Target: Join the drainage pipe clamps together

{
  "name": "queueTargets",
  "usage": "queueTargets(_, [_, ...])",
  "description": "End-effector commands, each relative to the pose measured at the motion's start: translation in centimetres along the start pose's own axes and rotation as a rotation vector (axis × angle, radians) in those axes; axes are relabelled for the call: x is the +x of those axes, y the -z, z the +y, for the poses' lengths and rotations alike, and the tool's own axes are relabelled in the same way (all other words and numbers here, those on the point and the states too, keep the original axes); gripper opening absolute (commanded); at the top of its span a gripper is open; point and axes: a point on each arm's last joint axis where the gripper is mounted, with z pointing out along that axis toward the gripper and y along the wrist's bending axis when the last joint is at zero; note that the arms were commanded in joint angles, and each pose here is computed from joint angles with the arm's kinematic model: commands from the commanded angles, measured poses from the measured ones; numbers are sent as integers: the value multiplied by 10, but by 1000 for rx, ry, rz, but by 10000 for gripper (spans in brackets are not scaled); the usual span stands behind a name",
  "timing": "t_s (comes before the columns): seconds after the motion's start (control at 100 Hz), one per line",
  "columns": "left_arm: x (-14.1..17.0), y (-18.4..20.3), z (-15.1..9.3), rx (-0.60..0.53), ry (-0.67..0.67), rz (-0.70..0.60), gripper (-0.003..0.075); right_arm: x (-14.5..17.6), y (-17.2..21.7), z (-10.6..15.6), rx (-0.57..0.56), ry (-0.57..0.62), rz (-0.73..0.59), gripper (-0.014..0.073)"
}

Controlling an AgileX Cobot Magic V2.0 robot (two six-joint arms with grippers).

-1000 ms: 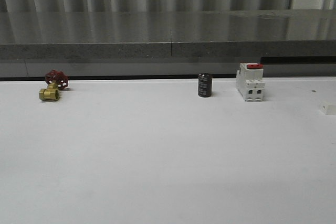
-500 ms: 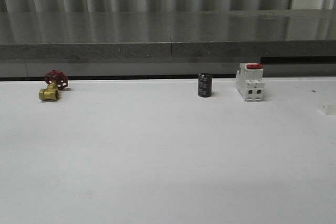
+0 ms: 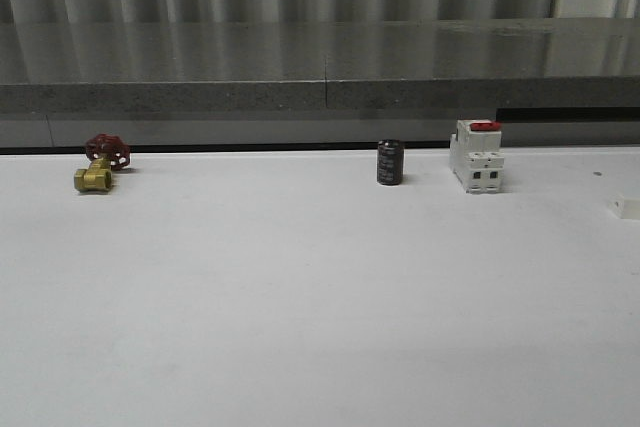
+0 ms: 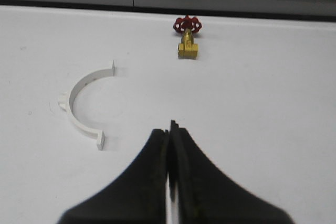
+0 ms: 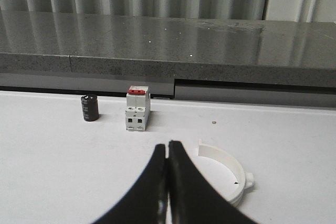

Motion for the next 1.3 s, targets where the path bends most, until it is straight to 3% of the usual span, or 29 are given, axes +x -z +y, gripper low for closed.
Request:
queueTargets(0.0, [-16, -2, -2, 8, 12, -55, -20, -15, 2, 0, 3, 12, -115, -67])
queueTargets(0.26, [-14, -13, -2, -2, 7, 2, 12, -15, 2, 0, 3, 12, -115, -67])
queueTargets(0.36, [-13, -13, -2, -1, 8, 5, 161, -15, 2, 0, 3, 12, -115, -67])
queueTargets(0.48, [-13, -13, -3, 10, 26, 6, 394, -15, 2, 0, 3, 12, -115, -67])
queueTargets(0.55, [-13, -13, -3, 17, 37, 5, 458, -15, 2, 0, 3, 12, -115, -67])
queueTargets(0.81, [-42, -20, -7, 25, 33, -64, 461, -15, 2, 0, 3, 12, -115, -67])
queueTargets(0.99, [-79, -60, -7, -32, -1, 84, 462, -15, 2, 0, 3, 12, -115, -67])
queueTargets(1.1, [-98, -91, 7, -102, 25, 201, 462, -15, 2, 0, 3, 12, -115, -67])
queueTargets(1.29, [-122, -135, 40, -169, 1, 265, 462, -15, 2, 0, 3, 12, -115, -67])
